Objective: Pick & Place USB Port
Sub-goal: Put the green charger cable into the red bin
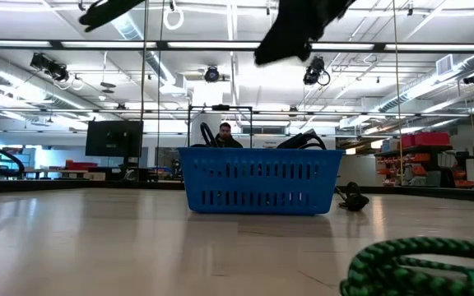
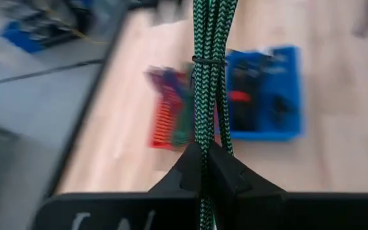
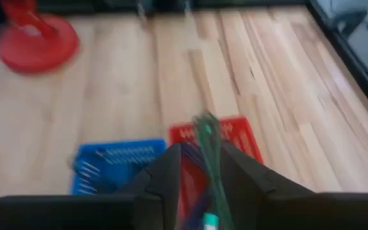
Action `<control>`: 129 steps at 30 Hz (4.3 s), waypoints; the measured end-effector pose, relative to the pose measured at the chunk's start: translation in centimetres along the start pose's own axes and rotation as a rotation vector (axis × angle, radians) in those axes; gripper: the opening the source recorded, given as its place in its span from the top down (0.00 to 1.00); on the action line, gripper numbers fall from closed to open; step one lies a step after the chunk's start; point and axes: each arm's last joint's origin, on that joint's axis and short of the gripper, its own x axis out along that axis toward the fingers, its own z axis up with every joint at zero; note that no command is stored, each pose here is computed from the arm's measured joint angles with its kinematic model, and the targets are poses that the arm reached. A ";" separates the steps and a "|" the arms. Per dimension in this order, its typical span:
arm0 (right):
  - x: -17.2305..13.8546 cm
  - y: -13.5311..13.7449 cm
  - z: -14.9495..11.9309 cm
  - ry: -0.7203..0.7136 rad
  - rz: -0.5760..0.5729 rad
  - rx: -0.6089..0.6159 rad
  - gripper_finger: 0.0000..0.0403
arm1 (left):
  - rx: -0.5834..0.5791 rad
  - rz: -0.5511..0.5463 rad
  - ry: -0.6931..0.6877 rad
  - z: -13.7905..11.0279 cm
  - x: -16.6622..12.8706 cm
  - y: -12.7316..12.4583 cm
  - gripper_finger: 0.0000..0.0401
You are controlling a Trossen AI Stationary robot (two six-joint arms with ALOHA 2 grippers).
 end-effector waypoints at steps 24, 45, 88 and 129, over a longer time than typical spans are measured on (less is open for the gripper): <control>-9.7 7.9 -1.1 -0.130 -0.006 -0.098 0.72 | -0.371 0.009 -0.366 -8.2 8.9 8.6 0.98; -9.9 8.1 -1.5 -0.121 -0.073 -0.110 0.72 | -0.503 -0.097 -0.345 -11.3 17.5 6.6 0.98; -8.7 8.2 -2.8 -0.137 -0.100 -0.182 0.72 | -0.554 -0.108 -0.332 -11.1 20.9 5.3 0.98; -8.7 8.2 -2.8 -0.138 -0.090 -0.168 0.72 | -0.574 -0.170 -0.263 -10.8 22.5 4.5 0.76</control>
